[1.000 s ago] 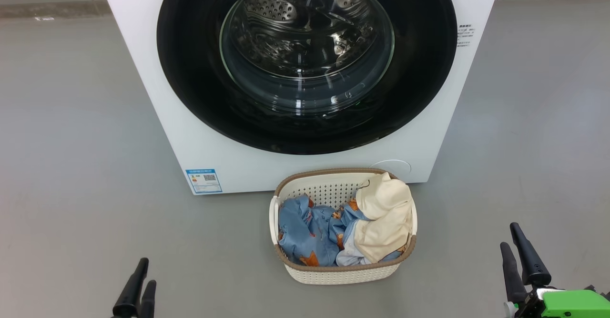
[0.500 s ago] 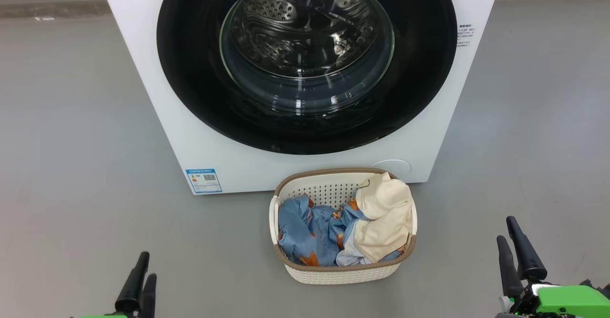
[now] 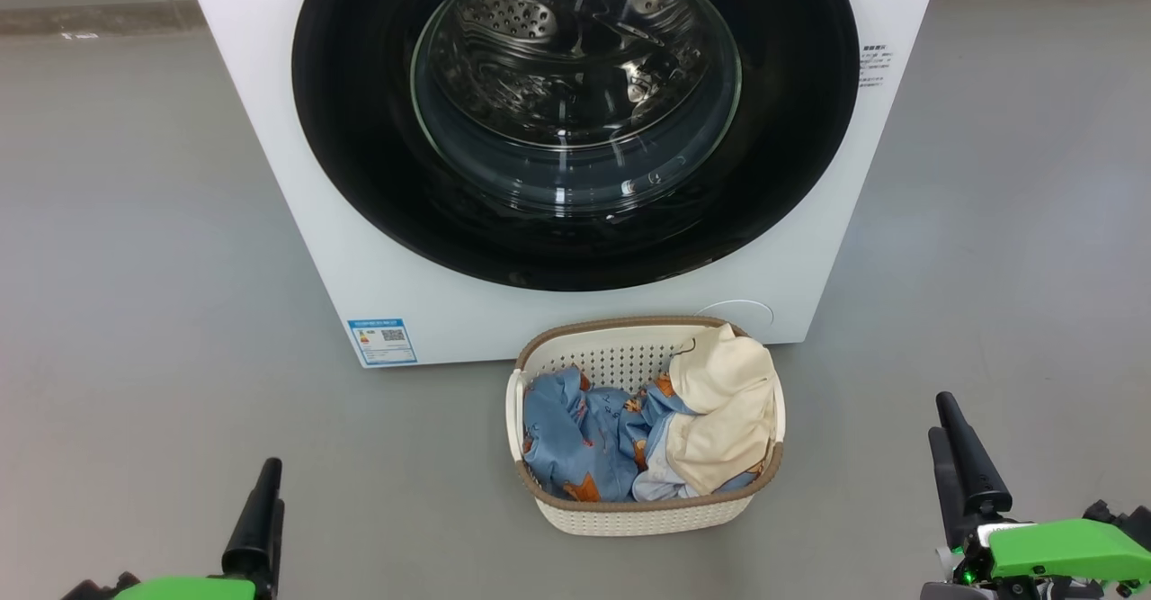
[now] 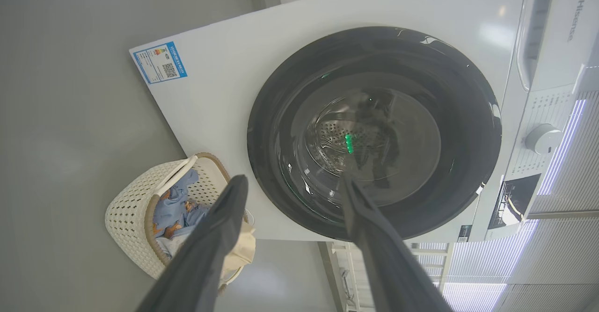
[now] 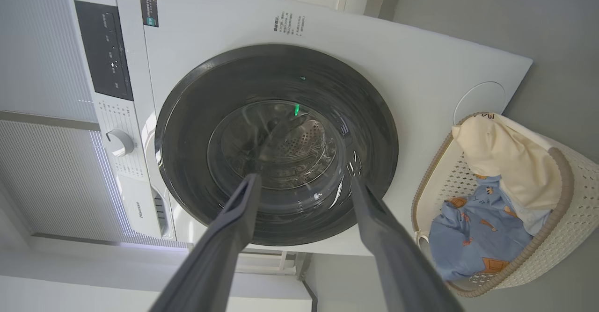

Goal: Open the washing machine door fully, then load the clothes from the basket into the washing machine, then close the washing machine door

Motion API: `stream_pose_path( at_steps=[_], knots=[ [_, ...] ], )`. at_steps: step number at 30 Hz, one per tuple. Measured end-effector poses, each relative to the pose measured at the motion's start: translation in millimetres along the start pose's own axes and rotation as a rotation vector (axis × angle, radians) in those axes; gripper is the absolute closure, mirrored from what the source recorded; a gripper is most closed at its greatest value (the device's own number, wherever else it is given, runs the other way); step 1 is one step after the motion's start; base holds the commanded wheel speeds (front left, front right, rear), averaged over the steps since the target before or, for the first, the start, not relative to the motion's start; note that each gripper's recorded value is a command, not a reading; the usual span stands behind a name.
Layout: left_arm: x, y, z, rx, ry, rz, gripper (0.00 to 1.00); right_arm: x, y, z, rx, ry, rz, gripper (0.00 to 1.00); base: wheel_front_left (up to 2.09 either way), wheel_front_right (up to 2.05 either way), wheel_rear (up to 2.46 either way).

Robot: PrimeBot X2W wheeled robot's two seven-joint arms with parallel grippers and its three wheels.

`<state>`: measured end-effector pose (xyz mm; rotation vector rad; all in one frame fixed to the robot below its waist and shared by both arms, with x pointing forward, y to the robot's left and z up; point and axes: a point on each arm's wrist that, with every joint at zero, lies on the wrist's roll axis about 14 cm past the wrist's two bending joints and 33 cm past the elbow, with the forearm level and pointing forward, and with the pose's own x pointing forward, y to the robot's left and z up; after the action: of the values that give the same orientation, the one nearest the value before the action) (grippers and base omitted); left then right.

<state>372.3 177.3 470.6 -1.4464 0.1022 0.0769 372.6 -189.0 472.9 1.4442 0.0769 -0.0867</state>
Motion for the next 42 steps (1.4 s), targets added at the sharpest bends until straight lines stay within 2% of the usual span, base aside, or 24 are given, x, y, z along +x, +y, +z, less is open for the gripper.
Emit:
stream_pose_path(
  at_steps=[10,22,31,42],
  knots=[
    [1.2,-4.7,-0.7,0.200,0.005,-0.016,0.00,4.3,8.7,-6.0,-0.167,0.023,0.027,0.00,0.00,0.00,0.00],
    [4.5,-11.3,-5.6,0.436,0.014,-0.043,0.00,7.6,18.8,-11.3,-0.447,0.045,0.072,0.00,0.00,0.00,0.00],
    [4.8,-8.0,-6.7,0.549,0.014,-0.039,0.00,9.0,24.4,-18.6,-0.570,0.055,0.102,0.00,0.00,0.00,0.00],
    [9.6,-18.9,-8.4,0.672,-0.003,-0.079,0.00,11.0,34.4,-24.2,-0.699,0.051,0.149,0.00,0.00,0.00,0.00]
  ],
)
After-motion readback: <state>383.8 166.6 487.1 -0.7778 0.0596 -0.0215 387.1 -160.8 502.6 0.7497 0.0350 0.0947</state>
